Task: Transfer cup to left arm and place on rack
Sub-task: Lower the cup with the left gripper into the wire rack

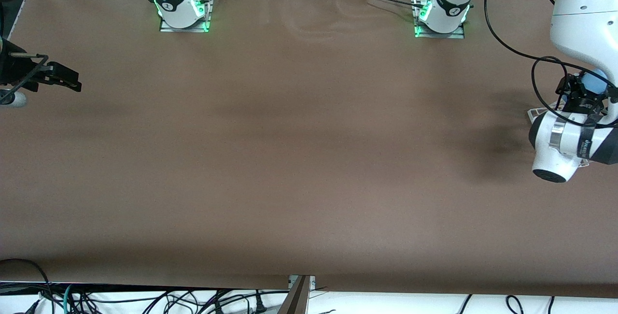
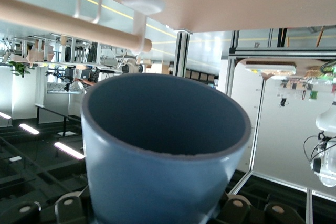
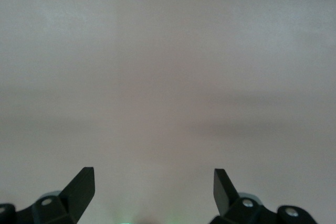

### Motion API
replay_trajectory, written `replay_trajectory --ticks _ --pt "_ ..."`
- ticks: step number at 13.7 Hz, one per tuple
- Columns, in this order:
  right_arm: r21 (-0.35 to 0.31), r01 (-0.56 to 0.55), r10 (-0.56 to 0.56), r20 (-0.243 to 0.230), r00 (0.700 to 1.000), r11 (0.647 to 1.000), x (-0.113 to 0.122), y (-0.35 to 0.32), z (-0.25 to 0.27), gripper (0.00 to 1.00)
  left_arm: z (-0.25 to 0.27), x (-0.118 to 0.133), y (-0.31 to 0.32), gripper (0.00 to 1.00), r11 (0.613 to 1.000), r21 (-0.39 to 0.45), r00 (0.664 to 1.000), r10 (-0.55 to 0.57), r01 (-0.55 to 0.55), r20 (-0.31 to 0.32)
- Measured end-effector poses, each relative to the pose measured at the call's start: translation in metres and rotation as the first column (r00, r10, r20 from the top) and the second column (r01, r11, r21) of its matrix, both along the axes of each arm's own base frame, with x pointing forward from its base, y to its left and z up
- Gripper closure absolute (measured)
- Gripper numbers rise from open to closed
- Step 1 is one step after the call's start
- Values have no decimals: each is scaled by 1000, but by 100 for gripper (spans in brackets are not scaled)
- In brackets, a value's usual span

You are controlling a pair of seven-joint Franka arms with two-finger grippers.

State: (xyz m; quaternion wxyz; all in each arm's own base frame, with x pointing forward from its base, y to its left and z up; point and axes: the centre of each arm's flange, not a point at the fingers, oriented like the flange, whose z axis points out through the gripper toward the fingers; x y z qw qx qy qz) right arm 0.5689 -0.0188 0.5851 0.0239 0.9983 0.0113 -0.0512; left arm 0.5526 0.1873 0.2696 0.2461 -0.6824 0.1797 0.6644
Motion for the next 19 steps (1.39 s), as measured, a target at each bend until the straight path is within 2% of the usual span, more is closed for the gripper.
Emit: replay_trajectory --ticks 6,19 --pt "-1 14 -14 -2 1000 1000 1 7 4 0 -19 -6 5 24 999 13 999 -31 32 -44" --pt "0 13 -13 -4 1000 1000 5 8 4 0 -50 -10 19 24 998 -1 998 -60 60 -9"
